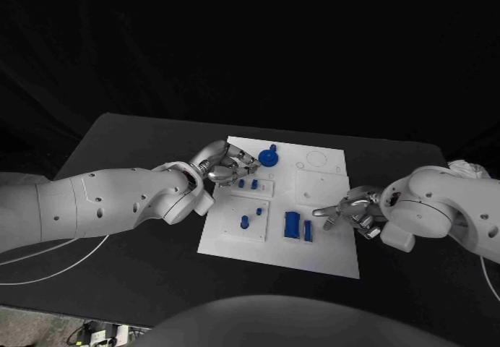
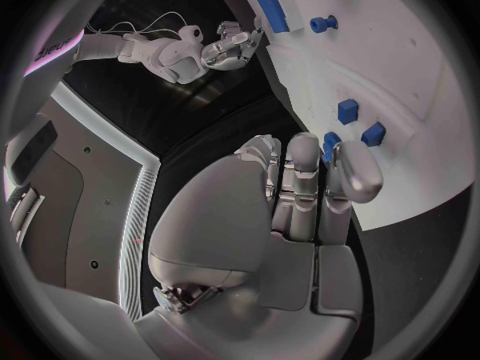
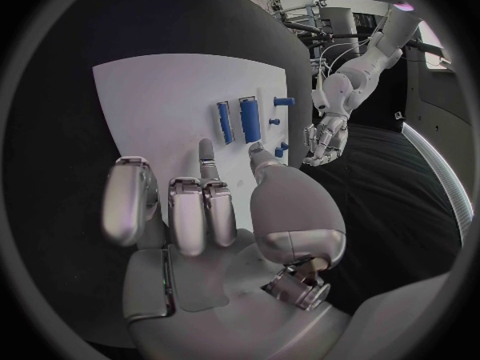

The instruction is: Assemble the parts on the task board

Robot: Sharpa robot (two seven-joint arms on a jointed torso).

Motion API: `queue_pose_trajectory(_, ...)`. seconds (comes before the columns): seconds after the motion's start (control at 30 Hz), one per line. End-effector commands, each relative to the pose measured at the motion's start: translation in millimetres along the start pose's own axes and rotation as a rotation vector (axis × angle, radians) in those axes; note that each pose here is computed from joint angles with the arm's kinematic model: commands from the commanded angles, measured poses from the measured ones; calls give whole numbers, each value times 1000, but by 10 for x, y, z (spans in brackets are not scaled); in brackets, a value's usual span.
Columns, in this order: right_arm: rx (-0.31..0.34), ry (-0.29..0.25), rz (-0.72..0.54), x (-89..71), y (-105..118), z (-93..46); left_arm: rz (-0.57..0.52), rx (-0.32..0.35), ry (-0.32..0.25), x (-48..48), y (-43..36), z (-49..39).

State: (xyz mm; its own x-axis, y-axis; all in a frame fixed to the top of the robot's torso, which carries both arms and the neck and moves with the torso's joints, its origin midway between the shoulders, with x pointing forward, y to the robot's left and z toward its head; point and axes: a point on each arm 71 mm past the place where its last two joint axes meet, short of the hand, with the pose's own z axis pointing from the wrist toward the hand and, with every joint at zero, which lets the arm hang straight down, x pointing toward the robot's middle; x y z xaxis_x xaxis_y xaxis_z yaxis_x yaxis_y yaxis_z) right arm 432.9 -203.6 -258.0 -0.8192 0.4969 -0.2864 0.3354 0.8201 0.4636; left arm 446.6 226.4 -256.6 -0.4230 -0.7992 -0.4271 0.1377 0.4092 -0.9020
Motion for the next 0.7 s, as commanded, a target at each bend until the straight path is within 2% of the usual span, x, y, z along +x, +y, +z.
queue_pose_trajectory(0.03, -181, -70, 65, -48, 52, -130, -12, 57, -2, 9, -60, -8)
queue_pose_trajectory(0.1, -277, -101, 110, -81, 41, -239, -20, 75, -10, 2, -80, -19)
queue_pose_trajectory(0.13, -345, -118, 144, -102, 43, -302, -25, 87, -17, -3, -94, -26)
queue_pose_trajectory(0.27, -653, -188, 303, -201, 68, -535, -66, 147, -53, -38, -160, -45)
queue_pose_trajectory(0.3, -728, -199, 335, -221, 68, -581, -91, 162, -63, -48, -175, -48)
queue_pose_trajectory(0.33, -822, -187, 371, -238, 62, -628, -139, 180, -71, -61, -191, -53)
queue_pose_trajectory(0.5, -968, -145, 432, -286, 33, -664, -269, 204, -68, -96, -206, -85)
queue_pose_trajectory(0.7, -1035, -112, 469, -261, -5, -664, -343, 216, -42, -94, -214, -96)
